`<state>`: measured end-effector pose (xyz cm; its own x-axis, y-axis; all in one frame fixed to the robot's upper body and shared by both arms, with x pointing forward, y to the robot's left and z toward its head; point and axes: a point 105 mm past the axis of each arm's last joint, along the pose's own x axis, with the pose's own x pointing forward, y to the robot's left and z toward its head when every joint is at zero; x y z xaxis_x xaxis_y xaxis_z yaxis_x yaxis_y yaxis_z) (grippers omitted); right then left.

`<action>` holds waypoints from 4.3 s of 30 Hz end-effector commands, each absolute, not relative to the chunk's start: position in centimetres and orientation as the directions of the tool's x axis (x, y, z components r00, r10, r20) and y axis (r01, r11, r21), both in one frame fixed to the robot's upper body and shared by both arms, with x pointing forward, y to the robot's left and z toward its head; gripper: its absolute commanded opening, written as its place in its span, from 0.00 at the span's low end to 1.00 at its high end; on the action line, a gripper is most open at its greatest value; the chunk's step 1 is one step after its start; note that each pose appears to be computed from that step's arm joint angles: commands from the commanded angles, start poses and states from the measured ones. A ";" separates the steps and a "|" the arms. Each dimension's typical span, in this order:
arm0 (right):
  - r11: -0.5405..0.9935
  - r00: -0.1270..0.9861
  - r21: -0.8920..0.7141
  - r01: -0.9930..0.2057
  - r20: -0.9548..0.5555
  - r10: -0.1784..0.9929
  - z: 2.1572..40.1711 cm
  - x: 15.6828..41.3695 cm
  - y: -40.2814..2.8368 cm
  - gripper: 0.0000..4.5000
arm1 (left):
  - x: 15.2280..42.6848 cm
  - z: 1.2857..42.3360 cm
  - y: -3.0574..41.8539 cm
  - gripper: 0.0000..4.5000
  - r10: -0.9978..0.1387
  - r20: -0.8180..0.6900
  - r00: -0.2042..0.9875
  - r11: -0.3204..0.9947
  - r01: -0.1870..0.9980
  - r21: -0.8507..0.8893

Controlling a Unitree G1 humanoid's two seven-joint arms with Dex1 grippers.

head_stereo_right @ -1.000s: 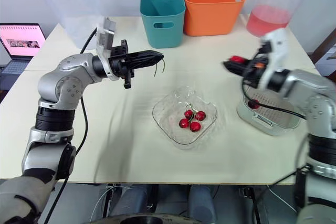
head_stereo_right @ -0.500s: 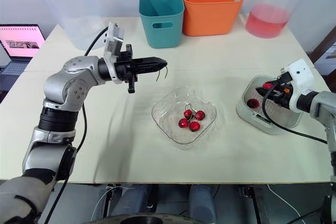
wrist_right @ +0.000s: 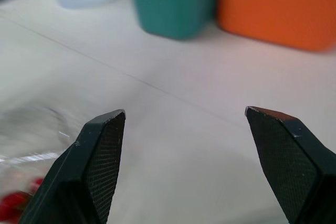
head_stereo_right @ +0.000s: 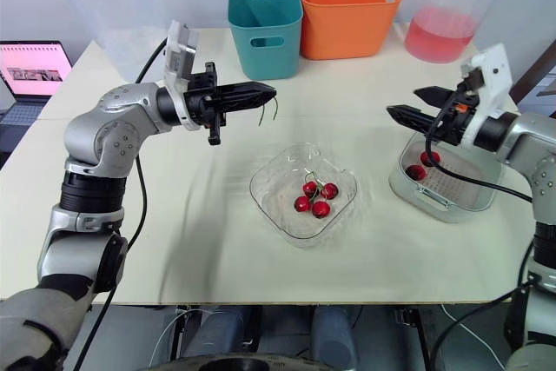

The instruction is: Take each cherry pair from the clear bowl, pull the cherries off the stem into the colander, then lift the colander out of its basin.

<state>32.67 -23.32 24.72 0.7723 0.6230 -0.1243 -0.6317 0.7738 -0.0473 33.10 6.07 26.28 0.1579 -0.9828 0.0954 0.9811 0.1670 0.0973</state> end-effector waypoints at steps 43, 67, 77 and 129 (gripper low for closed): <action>0.445 0.411 -0.068 -0.893 -0.526 0.745 21.6 27.0 -14.7 0.87 | 28.4 24.6 15.8 0.76 -0.891 -0.234 0.389 0.355 0.918 0.174; 0.120 0.316 -0.307 -0.944 -0.739 0.594 15.7 29.8 -8.2 0.68 | 23.9 20.0 11.5 0.77 -0.911 -0.382 0.156 0.119 0.986 0.118; 0.069 0.228 -0.236 -0.969 -0.761 0.608 16.4 29.0 -8.5 0.68 | 24.1 19.9 11.6 0.77 -0.910 -0.368 0.188 0.150 0.980 0.128; 0.146 0.200 -0.137 -0.980 -0.721 0.663 17.5 28.7 -9.3 0.55 | 25.8 20.4 11.6 0.77 -0.906 -0.356 0.228 0.181 0.971 0.158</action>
